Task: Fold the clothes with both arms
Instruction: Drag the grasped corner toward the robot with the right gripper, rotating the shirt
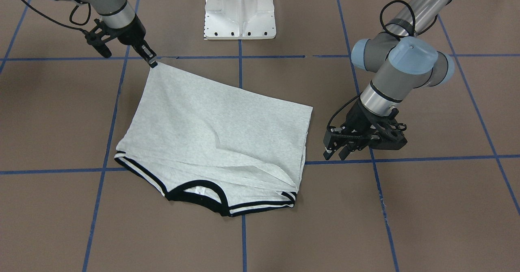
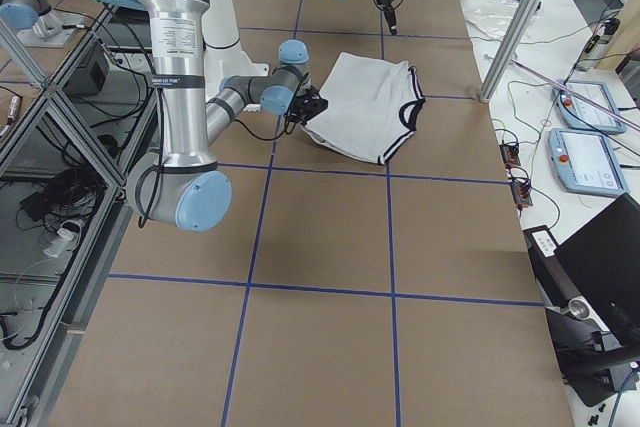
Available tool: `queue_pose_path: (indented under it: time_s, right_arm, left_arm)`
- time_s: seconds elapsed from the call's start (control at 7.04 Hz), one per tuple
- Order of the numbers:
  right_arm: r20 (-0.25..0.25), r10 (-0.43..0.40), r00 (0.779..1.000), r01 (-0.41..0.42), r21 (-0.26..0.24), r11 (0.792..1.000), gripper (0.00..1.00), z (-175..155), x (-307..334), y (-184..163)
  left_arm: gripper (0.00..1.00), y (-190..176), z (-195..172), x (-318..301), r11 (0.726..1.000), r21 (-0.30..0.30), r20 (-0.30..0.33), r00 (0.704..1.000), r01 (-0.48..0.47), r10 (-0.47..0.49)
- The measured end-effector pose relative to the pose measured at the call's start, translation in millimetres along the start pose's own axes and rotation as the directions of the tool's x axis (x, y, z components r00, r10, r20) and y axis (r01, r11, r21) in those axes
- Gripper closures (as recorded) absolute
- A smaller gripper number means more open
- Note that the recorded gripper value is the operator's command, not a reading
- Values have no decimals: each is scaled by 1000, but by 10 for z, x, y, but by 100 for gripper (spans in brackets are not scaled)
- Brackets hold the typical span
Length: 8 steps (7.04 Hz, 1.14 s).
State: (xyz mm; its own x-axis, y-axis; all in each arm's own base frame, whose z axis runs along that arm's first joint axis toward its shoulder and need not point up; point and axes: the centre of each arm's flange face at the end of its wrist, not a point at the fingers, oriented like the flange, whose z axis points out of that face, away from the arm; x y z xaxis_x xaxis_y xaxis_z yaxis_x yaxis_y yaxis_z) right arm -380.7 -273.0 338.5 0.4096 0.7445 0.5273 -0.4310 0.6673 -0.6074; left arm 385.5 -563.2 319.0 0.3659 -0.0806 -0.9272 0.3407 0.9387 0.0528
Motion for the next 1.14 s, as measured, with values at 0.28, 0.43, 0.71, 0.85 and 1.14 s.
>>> queue_pose_path:
  time_s: [0.28,0.43,0.71,0.85,1.14]
  right_arm:
    - [-124,-49,991,25,-188,982,53,-223,380,465]
    - [-187,-80,979,28,-270,963,1,-280,555,660]
    - [-236,-115,965,33,-325,945,0,-285,709,849]
    - [-215,-85,973,16,-301,954,0,-304,610,717]
    - [-71,47,996,-60,-197,979,0,-435,-72,47]
  left_arm:
    - [32,499,-241,56,992,-95,-46,995,88,-93]
    - [30,742,-324,71,982,-132,-53,988,137,-145]
    - [29,1195,-296,124,949,-204,-33,967,239,-251]
    - [29,1459,-252,124,924,-241,-7,951,297,-308]
    - [30,1973,-64,105,887,-260,58,923,382,-381]
